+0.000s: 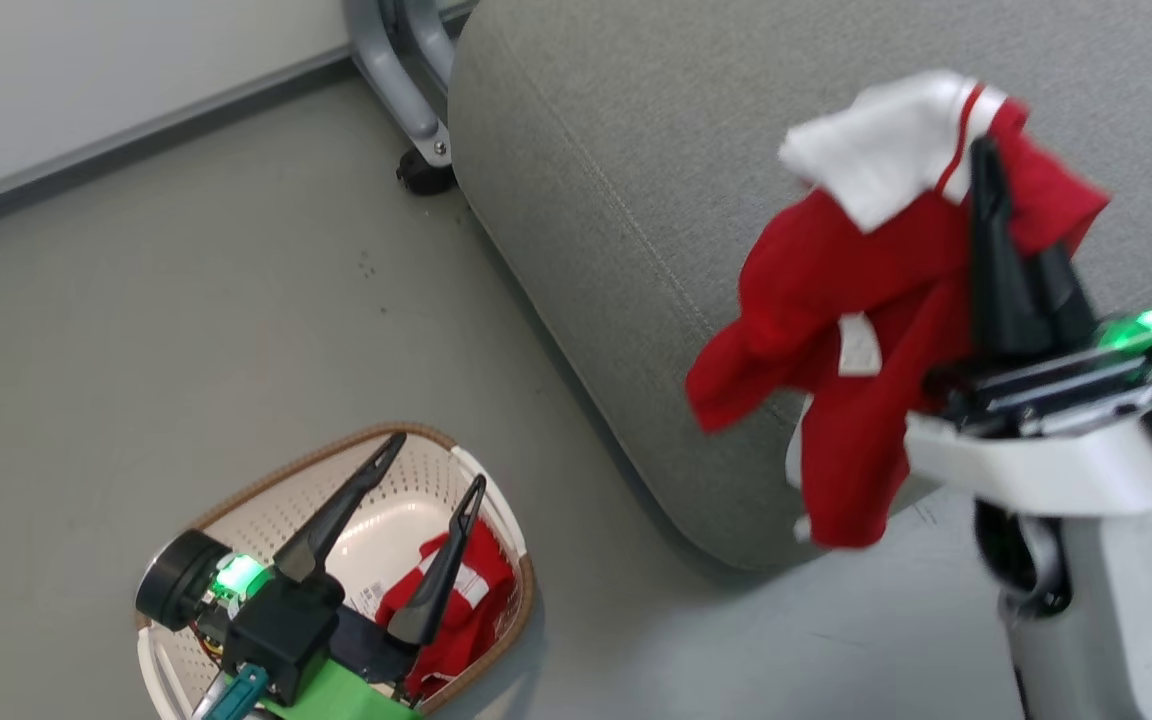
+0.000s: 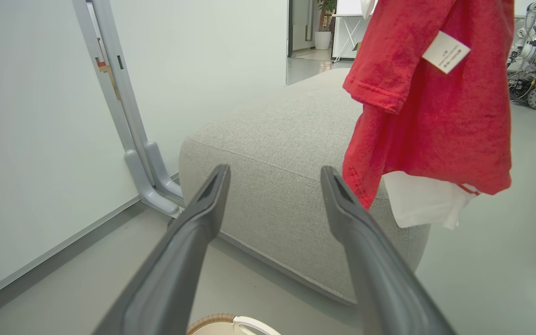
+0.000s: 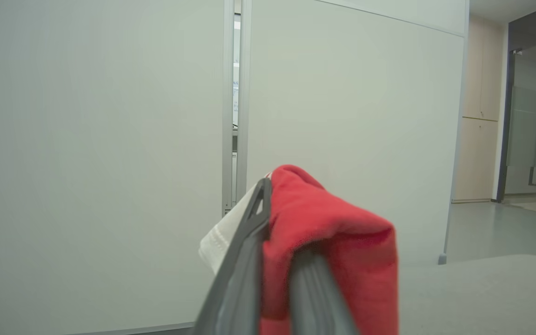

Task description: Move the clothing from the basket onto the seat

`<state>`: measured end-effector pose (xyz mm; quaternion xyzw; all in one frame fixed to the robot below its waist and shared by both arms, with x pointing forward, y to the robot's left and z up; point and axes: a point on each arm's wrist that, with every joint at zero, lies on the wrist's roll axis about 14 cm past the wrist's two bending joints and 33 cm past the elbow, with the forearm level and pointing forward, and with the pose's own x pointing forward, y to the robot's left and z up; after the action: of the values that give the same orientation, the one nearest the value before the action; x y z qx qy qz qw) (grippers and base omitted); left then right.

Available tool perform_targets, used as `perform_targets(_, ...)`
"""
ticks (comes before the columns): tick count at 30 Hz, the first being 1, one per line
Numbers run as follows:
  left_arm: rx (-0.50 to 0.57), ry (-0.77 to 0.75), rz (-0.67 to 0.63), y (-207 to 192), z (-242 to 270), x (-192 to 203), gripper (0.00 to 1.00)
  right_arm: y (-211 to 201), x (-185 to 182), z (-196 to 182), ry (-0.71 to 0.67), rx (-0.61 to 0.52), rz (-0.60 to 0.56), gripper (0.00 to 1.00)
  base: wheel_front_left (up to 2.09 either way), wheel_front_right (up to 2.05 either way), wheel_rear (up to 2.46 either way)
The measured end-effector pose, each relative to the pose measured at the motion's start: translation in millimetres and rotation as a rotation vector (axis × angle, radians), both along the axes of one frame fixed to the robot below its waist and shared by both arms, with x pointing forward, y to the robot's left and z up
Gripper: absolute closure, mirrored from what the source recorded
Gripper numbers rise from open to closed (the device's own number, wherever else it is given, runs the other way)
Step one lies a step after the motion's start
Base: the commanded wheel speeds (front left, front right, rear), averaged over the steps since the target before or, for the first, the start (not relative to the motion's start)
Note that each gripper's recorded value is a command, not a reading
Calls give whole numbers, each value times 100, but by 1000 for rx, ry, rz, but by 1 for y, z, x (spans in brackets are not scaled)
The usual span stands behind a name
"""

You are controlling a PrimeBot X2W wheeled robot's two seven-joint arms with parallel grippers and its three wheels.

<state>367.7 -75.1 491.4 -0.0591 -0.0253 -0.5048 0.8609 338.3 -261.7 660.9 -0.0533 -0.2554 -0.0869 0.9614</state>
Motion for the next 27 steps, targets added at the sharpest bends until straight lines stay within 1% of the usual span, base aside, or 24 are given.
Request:
perform_targets(2, -7, 13, -5, 1, -4, 4, 0, -5, 16, 26, -61, -74, -10, 100, 0, 0, 0)
perform_targets(3, -4, 23, -14, 2, -8, 6, 0, -10, 25, 36, -77, -120, -20, 100, 0, 0, 0)
perform_targets(6, -13, 49, -24, 5, -16, 12, 0, -26, 51, 61, -127, -211, -49, 100, 0, 0, 0)
perform_targets(10, 4, 75, -31, 14, -32, 22, 0, -41, 93, 86, -178, -269, -58, 100, 0, 0, 0)
perform_targets(13, -2, 80, -22, 20, -40, 34, 0, -58, 126, 87, -152, -311, -78, 100, 0, 0, 0)
perform_targets(15, 5, 79, -6, 27, -47, 43, 0, -67, 146, 78, -121, -323, -89, 100, 0, 0, 0)
perform_targets(18, 30, 89, 17, 38, -62, 54, 0, -81, 173, 51, -50, -310, -112, 100, 0, 0, 0)
perform_targets(20, 38, 104, 33, 44, -71, 58, 0, -93, 188, 23, 22, -285, -133, 100, 0, 0, 0)
perform_targets(23, 65, 130, 59, 56, -85, 60, 0, -100, 207, -26, 139, -244, -134, 100, 0, 0, 0)
perform_targets(27, 97, 154, 80, 68, -99, 58, 0, -121, 208, -90, 275, -135, -190, 100, 0, 0, 0)
